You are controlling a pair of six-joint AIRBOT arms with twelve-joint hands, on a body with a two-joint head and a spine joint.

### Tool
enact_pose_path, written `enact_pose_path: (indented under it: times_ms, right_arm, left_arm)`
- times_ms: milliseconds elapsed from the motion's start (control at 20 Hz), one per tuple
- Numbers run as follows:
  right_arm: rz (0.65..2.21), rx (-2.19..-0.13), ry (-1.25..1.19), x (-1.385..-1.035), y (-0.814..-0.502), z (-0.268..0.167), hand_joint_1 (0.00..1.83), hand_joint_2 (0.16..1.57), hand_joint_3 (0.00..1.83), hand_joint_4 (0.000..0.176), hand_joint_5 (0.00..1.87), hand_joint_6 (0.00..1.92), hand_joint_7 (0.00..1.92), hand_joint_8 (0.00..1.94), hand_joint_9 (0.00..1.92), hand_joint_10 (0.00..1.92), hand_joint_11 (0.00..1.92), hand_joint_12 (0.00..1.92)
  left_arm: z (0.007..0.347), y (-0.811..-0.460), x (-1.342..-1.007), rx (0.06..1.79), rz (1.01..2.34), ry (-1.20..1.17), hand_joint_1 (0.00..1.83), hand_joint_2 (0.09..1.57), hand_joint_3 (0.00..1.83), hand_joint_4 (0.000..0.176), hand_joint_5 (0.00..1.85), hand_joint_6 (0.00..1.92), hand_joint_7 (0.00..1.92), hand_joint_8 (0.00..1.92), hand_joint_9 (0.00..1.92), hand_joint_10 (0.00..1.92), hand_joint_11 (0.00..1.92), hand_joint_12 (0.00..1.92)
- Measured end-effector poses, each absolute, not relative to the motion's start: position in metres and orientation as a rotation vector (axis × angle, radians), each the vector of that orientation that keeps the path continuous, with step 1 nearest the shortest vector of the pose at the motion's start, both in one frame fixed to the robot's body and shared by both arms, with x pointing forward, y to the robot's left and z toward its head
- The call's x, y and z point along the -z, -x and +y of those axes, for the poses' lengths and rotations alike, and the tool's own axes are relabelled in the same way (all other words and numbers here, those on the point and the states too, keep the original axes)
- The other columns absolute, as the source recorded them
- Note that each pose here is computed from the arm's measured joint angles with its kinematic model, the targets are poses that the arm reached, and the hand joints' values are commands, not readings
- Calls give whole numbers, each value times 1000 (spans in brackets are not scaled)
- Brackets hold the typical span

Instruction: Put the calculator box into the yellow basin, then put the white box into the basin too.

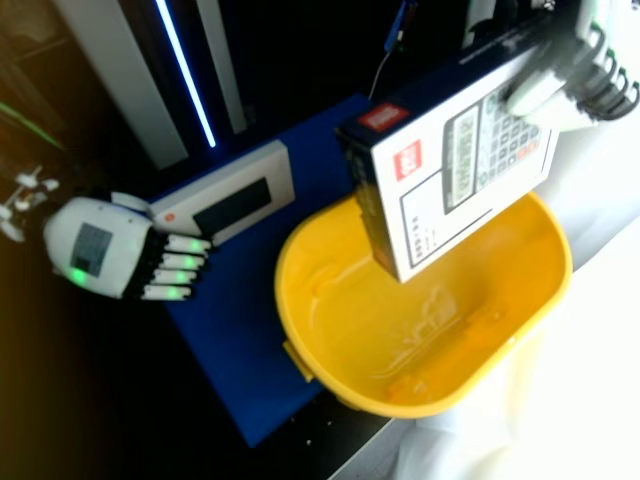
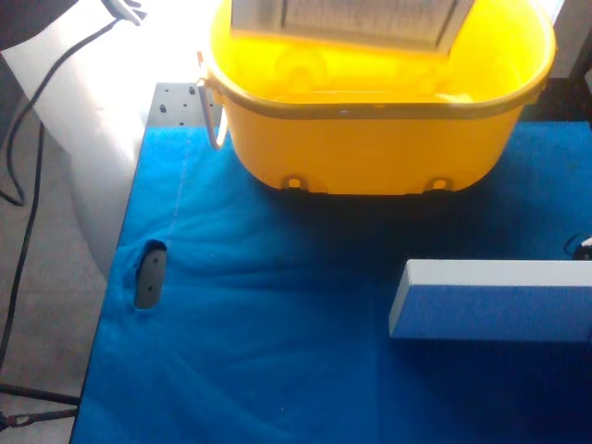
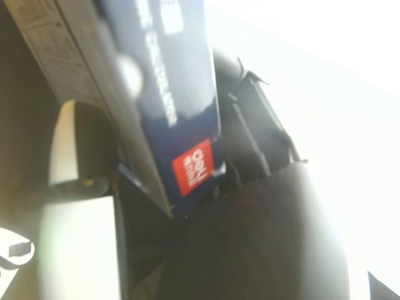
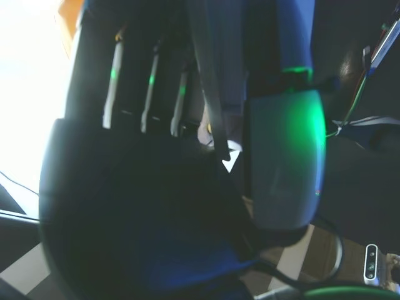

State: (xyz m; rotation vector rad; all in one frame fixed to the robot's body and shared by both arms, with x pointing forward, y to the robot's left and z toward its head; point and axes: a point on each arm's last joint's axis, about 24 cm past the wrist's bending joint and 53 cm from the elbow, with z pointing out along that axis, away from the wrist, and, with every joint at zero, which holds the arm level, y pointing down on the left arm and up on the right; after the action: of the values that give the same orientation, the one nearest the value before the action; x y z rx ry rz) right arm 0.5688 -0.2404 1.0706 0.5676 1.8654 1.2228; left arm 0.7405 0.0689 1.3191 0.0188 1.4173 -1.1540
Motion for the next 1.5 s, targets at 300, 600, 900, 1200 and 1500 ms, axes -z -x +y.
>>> enact_pose_path:
  times_ms: [300,600,900,1200,1500]
  right_arm:
    - [1850,-1232,-562,-1075,-571,-239,1375,1122,0,0,943,1058,963,1034,861,1264,661,1569]
    - [1728,-1279,-489,-1130,-572,-242,1357,1098,0,0,934,1013,1034,906,972,1122,847,1444]
    - [1613,-1331,-415,-1179,-563,-242,1379,1106,5,0,958,934,974,1060,921,1202,808,1324]
    - [1521,-1339,-331,-1219,-560,-247,1356,1100,5,0,971,916,973,1051,960,1137,836,1254]
    - [1445,-1304,-234,-1254,-560,-253,1353,1096,5,0,979,906,986,1033,968,1117,837,1252]
  left_arm:
    - [68,-751,-1305,1132,1469,9,716,936,6,29,482,18,299,0,214,17,0,863]
    - [90,-753,-1312,1131,1440,51,716,938,9,45,502,11,306,3,237,16,0,859]
    - [141,-728,-1360,1101,1322,55,641,1208,31,0,562,17,383,11,334,82,0,1171]
    - [229,-690,-1458,895,1072,43,865,1228,0,0,506,461,579,16,500,194,0,1434]
    - [243,-693,-1461,793,1100,49,938,1319,11,0,598,1506,549,2,375,283,0,1408]
